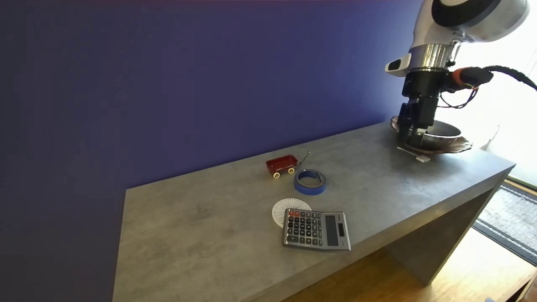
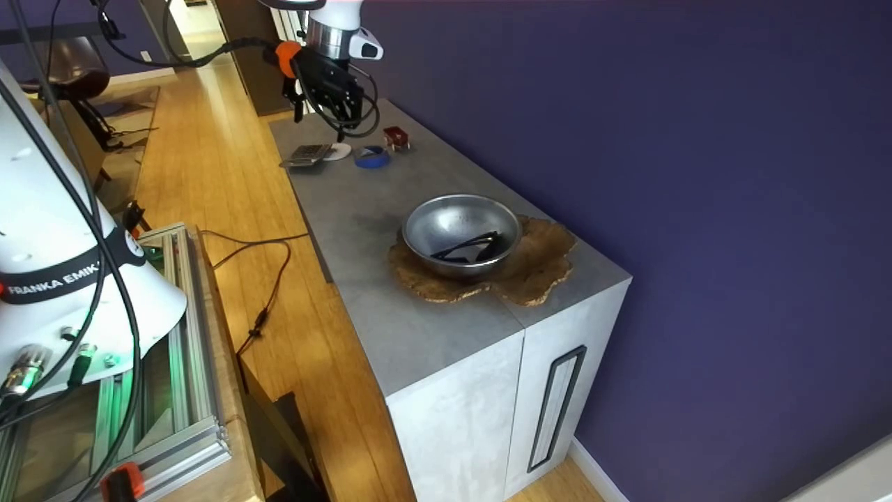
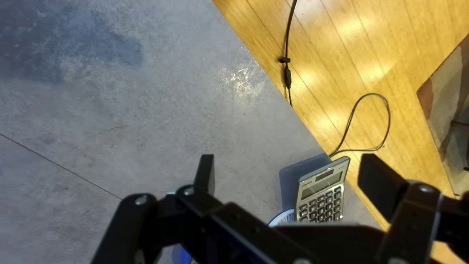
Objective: Put the calculator in the silver bowl
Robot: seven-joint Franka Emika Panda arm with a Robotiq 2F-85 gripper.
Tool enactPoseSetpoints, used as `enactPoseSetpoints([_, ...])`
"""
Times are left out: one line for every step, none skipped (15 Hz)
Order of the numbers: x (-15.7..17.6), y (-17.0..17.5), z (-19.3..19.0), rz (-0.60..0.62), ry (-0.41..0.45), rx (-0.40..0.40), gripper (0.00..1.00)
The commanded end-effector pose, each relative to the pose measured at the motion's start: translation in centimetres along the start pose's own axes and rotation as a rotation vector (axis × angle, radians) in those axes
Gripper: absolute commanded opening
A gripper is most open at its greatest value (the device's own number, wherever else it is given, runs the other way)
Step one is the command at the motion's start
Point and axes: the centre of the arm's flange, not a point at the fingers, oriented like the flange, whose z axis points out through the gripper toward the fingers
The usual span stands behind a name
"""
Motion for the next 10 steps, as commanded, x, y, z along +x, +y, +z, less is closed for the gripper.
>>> enactPoseSetpoints([-0.1, -0.1, -0.9, -0.013, 0.054, 0.067, 1.0])
enactPoseSetpoints([0.3, 0.4, -0.9, 0.024, 0.091, 0.109, 1.0])
enactPoseSetpoints([1.0, 1.6, -0.6, 0.083, 0.106, 0.157, 1.0])
enactPoseSetpoints([1.3, 2.2, -0.3, 0.123, 0.124, 0.19, 1.0])
enactPoseSetpoints([1.7, 3.4, 0.5, 0.184, 0.142, 0.203, 1.0])
enactPoseSetpoints([1.9, 4.5, 1.2, 0.239, 0.164, 0.208, 1.0])
enactPoseSetpoints([1.8, 5.4, 1.9, 0.29, 0.178, 0.224, 1.0])
enactPoseSetpoints([0.5, 3.4, 0.0, 0.207, 0.147, 0.183, 1.0])
enactPoseSetpoints([0.4, 4.2, 0.5, 0.22, 0.145, 0.19, 1.0])
enactPoseSetpoints([0.3, 4.5, 0.7, 0.222, 0.142, 0.192, 1.0])
